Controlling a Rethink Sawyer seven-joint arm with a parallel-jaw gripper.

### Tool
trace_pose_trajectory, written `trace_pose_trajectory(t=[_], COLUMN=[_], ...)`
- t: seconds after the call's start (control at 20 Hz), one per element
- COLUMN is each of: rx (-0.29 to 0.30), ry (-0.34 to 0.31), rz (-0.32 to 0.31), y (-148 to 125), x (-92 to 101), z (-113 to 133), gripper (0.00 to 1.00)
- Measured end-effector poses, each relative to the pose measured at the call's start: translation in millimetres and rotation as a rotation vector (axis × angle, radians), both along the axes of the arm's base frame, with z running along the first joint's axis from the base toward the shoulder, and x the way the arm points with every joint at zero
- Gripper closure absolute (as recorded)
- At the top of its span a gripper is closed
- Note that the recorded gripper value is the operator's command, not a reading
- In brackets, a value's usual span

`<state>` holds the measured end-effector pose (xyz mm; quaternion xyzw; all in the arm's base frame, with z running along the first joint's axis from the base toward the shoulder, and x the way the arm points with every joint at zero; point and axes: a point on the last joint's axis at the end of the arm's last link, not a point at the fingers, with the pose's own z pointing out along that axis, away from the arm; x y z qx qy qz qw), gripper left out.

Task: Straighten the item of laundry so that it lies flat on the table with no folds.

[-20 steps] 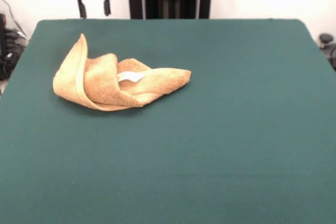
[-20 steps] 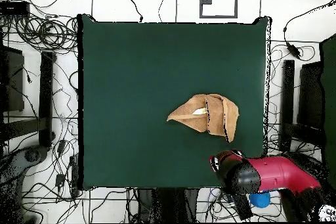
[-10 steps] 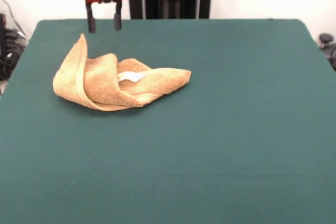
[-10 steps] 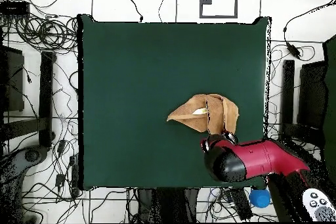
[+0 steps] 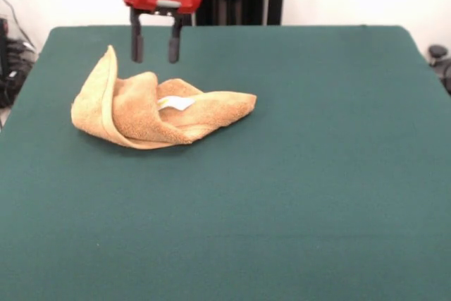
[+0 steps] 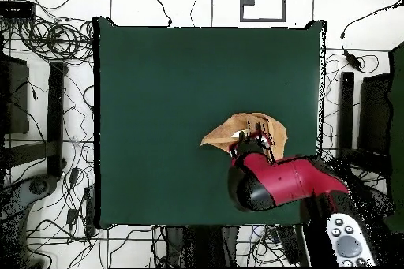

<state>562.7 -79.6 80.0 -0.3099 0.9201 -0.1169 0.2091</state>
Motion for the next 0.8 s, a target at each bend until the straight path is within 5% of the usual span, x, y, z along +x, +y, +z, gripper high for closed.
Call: trace_pose_trajectory(t=[0.45, 0.65, 0.8], rx=[0.025, 0.069, 0.128], ry=[-0.316, -0.321, -0.271], rz=[0.098, 0.114, 0.041], y=[-6, -33, -69], x=[42.5, 51.7, 49.9], z=[34, 21, -6], gripper=[0.0, 0.0, 0.0])
